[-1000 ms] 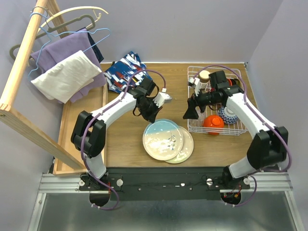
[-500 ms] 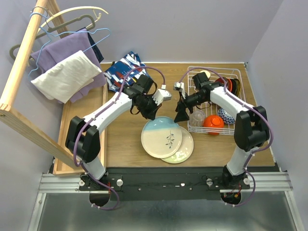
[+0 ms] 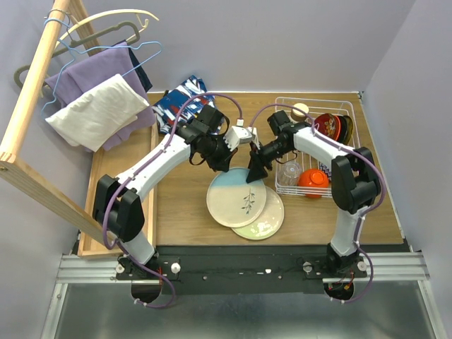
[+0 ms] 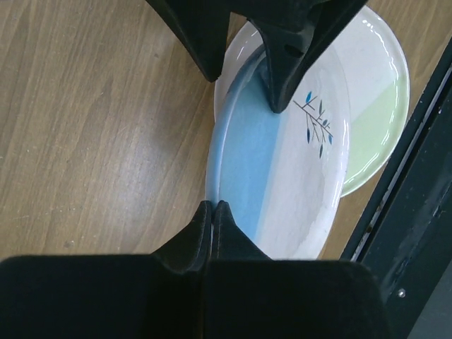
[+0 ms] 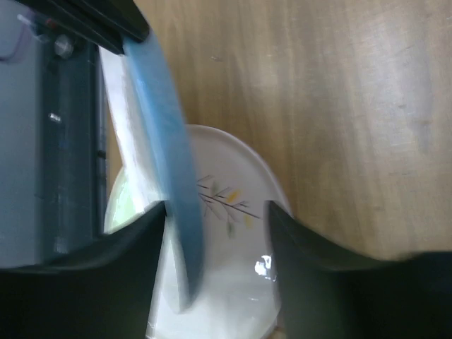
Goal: Load the mixed dishes into the dish rack
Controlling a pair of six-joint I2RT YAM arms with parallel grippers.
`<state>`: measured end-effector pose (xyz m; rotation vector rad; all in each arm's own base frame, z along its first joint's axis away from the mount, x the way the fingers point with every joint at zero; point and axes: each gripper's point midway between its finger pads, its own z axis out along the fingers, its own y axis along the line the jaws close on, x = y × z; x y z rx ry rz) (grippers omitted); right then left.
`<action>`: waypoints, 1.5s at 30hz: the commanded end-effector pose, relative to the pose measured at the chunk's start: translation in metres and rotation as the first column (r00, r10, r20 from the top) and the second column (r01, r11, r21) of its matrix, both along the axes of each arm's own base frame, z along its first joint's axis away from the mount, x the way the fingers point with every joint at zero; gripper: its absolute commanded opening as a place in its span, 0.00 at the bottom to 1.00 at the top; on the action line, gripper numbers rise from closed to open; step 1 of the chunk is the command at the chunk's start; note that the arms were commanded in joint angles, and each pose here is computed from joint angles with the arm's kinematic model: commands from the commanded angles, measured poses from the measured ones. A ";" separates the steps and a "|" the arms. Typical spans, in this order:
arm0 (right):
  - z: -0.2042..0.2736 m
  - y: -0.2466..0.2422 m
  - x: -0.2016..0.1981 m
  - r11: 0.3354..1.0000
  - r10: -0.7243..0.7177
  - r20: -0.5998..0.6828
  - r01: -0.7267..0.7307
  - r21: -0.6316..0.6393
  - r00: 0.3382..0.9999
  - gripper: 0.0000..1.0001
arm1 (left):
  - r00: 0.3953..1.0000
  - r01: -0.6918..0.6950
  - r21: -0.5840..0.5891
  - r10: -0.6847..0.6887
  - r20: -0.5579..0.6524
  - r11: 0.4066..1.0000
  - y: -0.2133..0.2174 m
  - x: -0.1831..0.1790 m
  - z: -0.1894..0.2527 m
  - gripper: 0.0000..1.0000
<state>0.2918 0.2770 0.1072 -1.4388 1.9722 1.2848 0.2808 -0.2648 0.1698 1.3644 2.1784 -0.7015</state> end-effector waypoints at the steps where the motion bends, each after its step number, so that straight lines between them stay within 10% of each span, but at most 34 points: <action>1: 0.011 0.008 0.003 0.999 0.005 -0.027 -0.005 0.035 1.000 0.51 | 0.997 0.025 -0.092 -0.018 0.075 0.995 -0.011 0.003 0.035 0.00; 4: 0.017 0.007 0.001 0.999 0.003 -0.018 -0.003 0.035 1.000 0.26 | 0.994 -0.026 -0.070 0.033 0.105 0.997 -0.006 0.013 0.030 0.00; 5: 0.019 0.006 0.001 0.999 0.000 -0.013 0.000 0.033 1.000 0.01 | 0.992 -0.039 -0.078 0.048 0.113 0.996 -0.005 0.016 0.033 0.00; 12: 0.035 0.002 0.003 0.998 -0.054 0.024 0.053 0.014 0.998 0.00 | 0.919 -0.187 -0.116 0.215 0.330 0.976 0.012 0.058 0.072 0.04; 20: 0.108 0.001 0.039 0.957 -0.291 0.128 0.288 0.038 0.948 0.00 | 0.570 -0.483 -0.293 0.551 0.609 0.825 0.067 0.114 0.185 0.90; 25: 0.158 -0.017 0.070 0.889 -0.454 0.239 0.453 0.060 0.859 0.00 | 0.480 -0.470 -0.427 0.630 0.611 0.772 0.071 0.114 0.227 0.99; 32: 0.233 -0.107 0.146 0.426 -0.876 0.326 0.887 0.176 0.356 0.00 | 0.506 -0.442 -0.467 0.643 0.575 0.766 0.065 0.107 0.223 0.99; 39: 0.261 -0.204 0.156 -0.063 -0.886 0.425 0.957 0.283 -0.184 0.00 | 0.669 -0.327 -0.498 0.569 0.479 0.803 0.028 0.077 0.195 0.99; 45: 0.259 -0.244 0.146 -0.250 -0.809 0.456 0.920 0.301 -0.370 0.00 | 0.744 -0.279 -0.494 0.511 0.431 0.823 0.009 0.060 0.178 0.99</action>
